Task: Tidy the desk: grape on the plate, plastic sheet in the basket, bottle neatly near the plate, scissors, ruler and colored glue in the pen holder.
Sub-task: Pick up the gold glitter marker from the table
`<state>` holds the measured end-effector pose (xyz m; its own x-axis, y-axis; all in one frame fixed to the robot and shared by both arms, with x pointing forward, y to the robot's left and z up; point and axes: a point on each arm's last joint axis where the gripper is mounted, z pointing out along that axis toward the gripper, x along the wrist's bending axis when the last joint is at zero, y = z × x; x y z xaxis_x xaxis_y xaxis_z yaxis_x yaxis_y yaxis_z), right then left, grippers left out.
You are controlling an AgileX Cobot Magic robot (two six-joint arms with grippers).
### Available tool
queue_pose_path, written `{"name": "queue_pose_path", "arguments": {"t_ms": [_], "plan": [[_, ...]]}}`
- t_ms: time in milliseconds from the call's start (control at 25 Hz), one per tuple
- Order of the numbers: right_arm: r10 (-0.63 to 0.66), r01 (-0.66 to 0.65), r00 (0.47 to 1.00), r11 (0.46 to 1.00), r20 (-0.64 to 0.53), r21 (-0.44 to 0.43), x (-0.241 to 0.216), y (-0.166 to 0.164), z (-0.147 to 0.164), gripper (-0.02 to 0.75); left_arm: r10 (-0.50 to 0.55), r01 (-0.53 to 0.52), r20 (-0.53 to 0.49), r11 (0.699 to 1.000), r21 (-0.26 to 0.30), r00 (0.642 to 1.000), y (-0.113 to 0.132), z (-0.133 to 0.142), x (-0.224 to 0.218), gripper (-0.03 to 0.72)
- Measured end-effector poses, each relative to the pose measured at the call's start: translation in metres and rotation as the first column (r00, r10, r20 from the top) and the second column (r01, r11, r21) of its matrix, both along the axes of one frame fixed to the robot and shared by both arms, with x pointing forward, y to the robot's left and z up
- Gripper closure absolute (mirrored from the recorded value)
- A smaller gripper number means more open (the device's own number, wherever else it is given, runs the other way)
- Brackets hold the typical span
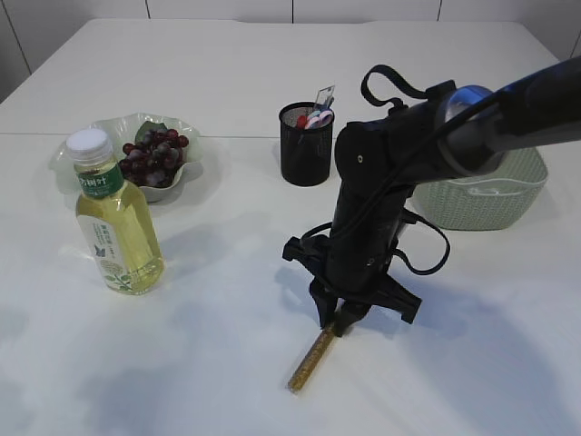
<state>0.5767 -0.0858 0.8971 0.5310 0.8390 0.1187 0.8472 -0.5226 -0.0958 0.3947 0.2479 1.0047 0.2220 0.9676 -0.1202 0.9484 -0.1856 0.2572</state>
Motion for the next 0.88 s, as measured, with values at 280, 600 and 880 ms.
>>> {"name": "queue_pose_path", "arguments": {"t_ms": [280, 600, 880], "plan": [[0.056, -0.057, 0.998, 0.998, 0.024, 0.013, 0.001, 0.001, 0.0, 0.596, 0.0, 0.0, 0.0, 1.0, 0.0, 1.0, 0.0, 0.0, 0.0, 0.316], [0.157, -0.182, 0.976, 0.97, 0.149, 0.164, 0.016, 0.004, 0.025, 0.598, 0.0, 0.0, 0.0, 1.0, 0.0, 1.0, 0.0, 0.0, 0.0, 0.316], [0.243, -0.344, 0.915, 0.887, 0.323, 0.308, 0.043, -0.012, 0.063, 0.598, 0.0, 0.0, 0.0, 1.0, 0.0, 1.0, 0.0, 0.0, 0.0, 0.316]]}}
